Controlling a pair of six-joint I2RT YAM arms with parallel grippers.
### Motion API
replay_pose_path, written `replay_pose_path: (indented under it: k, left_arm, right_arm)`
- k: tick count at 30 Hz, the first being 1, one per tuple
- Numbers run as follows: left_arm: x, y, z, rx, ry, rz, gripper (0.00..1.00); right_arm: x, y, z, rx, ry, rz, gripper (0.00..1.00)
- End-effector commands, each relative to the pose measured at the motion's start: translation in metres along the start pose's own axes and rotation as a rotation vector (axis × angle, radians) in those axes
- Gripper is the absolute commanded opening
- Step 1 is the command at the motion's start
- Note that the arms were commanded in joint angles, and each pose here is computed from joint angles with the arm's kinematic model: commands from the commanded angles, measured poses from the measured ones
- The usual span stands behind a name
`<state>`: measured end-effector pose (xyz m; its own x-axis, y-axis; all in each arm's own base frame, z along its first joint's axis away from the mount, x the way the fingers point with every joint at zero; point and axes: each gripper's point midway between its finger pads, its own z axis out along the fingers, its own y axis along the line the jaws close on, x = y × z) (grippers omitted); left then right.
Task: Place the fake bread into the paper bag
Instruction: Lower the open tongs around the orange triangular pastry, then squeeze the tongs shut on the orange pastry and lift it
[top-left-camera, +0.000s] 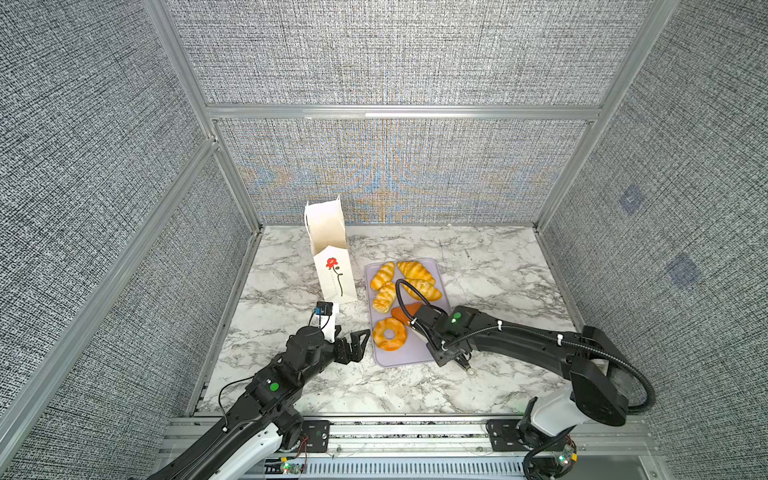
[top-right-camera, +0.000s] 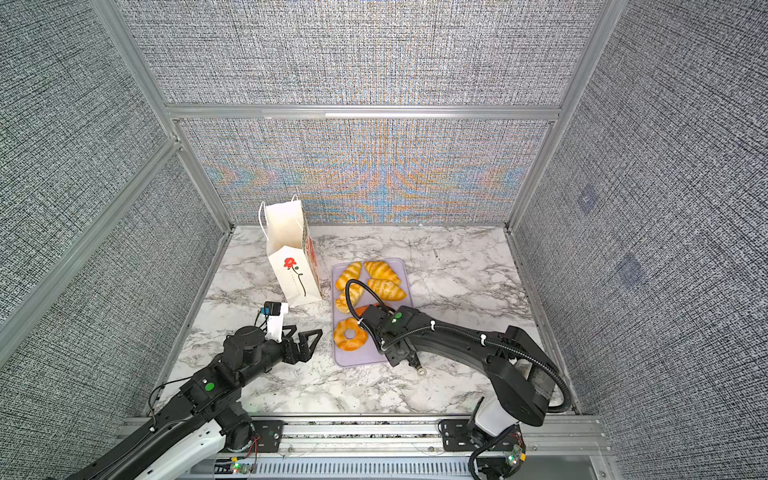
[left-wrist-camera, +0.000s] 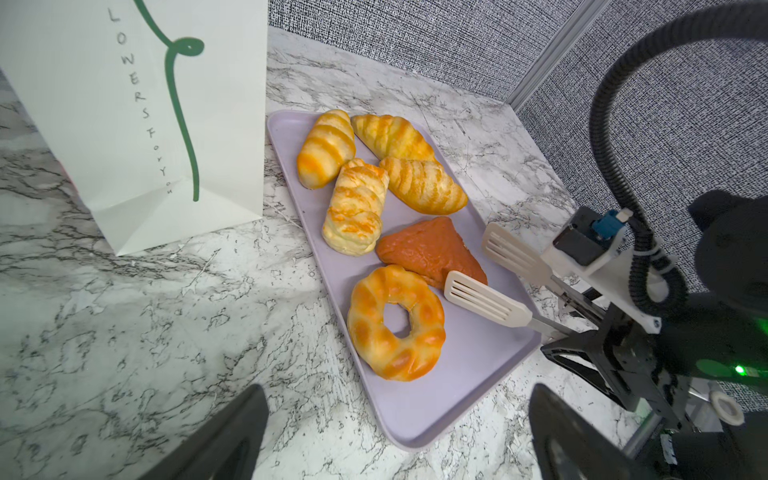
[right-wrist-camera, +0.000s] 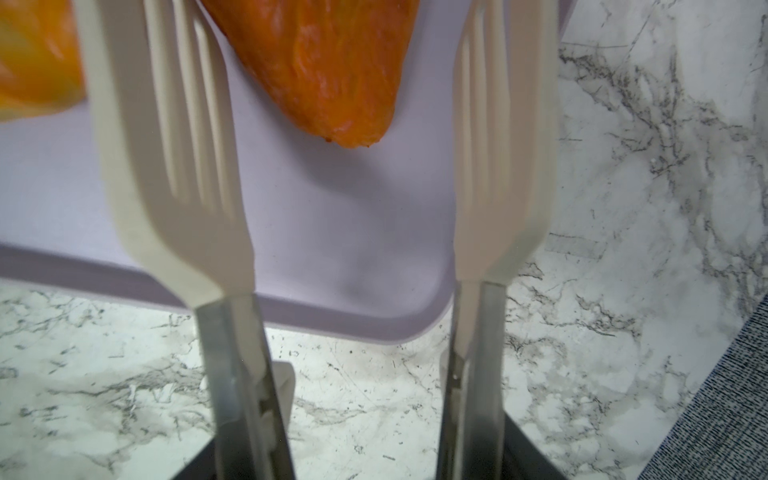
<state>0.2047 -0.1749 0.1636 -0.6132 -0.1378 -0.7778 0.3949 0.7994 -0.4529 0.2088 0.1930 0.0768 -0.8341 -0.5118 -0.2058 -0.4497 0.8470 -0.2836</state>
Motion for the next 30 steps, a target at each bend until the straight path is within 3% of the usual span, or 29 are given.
replay_pose_path:
  k: [1,14,24,30]
  left_arm:
    - [-0.006,-0.003,0.0,0.014,-0.024,0.0,0.99]
    - [-0.006,-0.003,-0.001,0.012,-0.023,-0.001,0.99]
    - [-0.01,-0.005,-0.002,0.011,-0.031,0.0,0.99]
    - [-0.013,-0.006,-0.004,0.013,-0.036,0.004,0.99]
  right_arm:
    - [-0.003,-0.006,0.0,0.04,-0.001,-0.006,0.64]
    - [-0.005,-0.004,0.011,0.031,0.037,-0.061,0.6]
    - [0.0,-0.003,0.01,0.02,0.053,-0.067,0.42]
    - [-0.001,-0.003,0.003,-0.005,0.021,-0.049,0.42]
